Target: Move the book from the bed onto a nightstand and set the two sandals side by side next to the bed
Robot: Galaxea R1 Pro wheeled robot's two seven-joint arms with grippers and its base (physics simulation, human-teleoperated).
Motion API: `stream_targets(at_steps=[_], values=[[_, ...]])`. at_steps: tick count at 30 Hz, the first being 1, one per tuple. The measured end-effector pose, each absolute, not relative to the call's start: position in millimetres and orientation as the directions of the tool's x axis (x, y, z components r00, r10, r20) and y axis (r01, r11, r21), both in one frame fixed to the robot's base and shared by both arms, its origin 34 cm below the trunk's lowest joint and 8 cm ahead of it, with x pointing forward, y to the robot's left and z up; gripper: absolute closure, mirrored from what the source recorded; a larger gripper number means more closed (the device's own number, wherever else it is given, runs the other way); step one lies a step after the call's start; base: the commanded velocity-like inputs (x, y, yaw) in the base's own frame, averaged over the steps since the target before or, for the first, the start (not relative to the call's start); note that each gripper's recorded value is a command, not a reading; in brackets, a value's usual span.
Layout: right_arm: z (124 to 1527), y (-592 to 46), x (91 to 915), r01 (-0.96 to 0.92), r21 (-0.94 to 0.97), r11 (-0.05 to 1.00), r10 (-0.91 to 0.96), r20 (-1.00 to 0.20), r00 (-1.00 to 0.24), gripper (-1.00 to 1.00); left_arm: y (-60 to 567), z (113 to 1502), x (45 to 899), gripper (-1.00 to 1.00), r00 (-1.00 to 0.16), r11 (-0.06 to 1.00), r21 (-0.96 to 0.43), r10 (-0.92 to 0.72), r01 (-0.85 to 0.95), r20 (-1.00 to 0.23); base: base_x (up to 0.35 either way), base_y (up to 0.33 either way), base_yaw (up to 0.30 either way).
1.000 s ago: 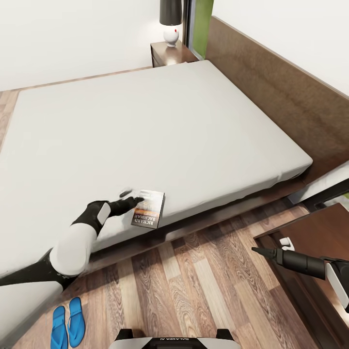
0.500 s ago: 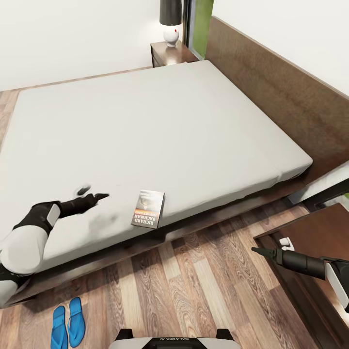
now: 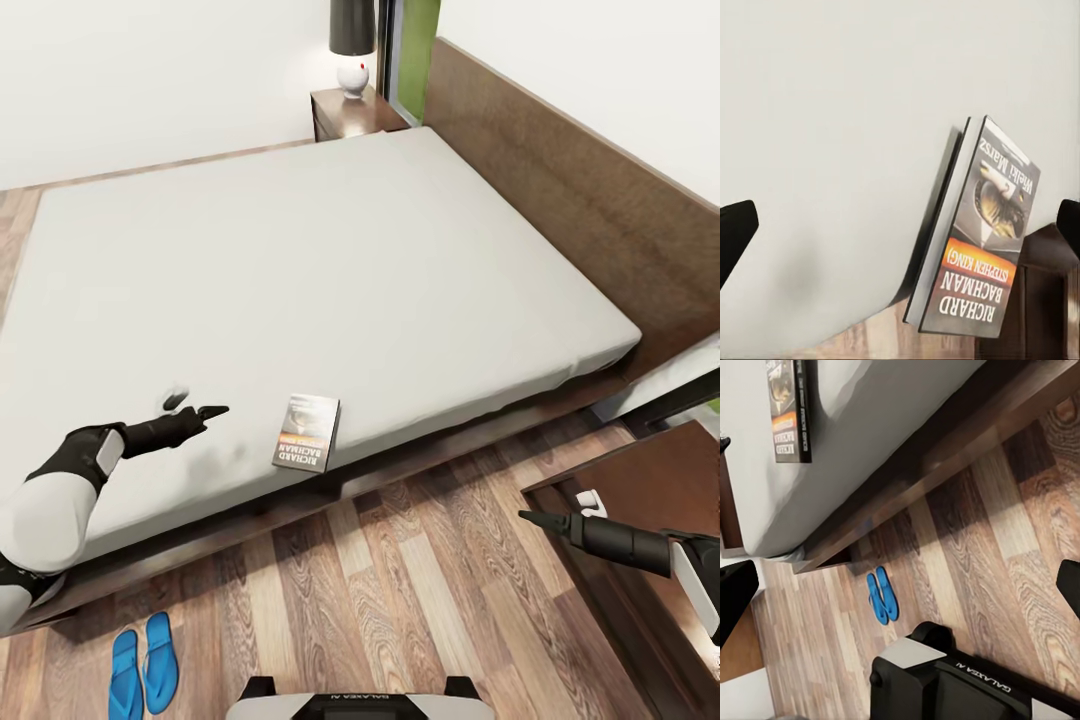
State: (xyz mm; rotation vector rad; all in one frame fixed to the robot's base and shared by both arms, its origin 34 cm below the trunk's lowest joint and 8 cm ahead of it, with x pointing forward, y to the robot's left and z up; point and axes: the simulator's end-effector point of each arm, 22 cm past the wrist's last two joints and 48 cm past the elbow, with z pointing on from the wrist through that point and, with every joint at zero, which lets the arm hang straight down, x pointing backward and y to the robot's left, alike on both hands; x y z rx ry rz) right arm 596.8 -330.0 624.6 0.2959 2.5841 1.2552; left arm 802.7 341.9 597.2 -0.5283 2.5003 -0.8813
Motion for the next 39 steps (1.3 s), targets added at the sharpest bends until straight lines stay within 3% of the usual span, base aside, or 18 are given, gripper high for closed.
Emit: stream_targets(at_steps=[11,27,31,39], values=[[632,-330,596,0.072,0.790,0.608,0.288,-0.136,-0.948,-1.00,332,561,732,-1.00,-0.895,0.747,-0.621,-0.417,-0.238,-0.159,0.000,0.000,0.000],[628,-329,592,0.081,0.791,0.607,0.291,-0.126,-0.948,-1.00,333,587,549,-1.00,-0.936,0.493,-0.860,-0.348,-0.129,-0.058,0.000,0.000,0.000],[626,-329,590,0.087,0.791,0.606,0.294,-0.120,-0.948,-1.00,328,586,502,-1.00,-0.948,0.476,-0.872,-0.315,-0.112,-0.050,0.000,0.000,0.000],[585,-338,535,0.243,0.754,0.611,0.322,0.044,-0.946,-1.00,315,577,430,-1.00,-0.964,0.481,-0.872,-0.261,-0.089,-0.046,0.000,0.000,0.000]])
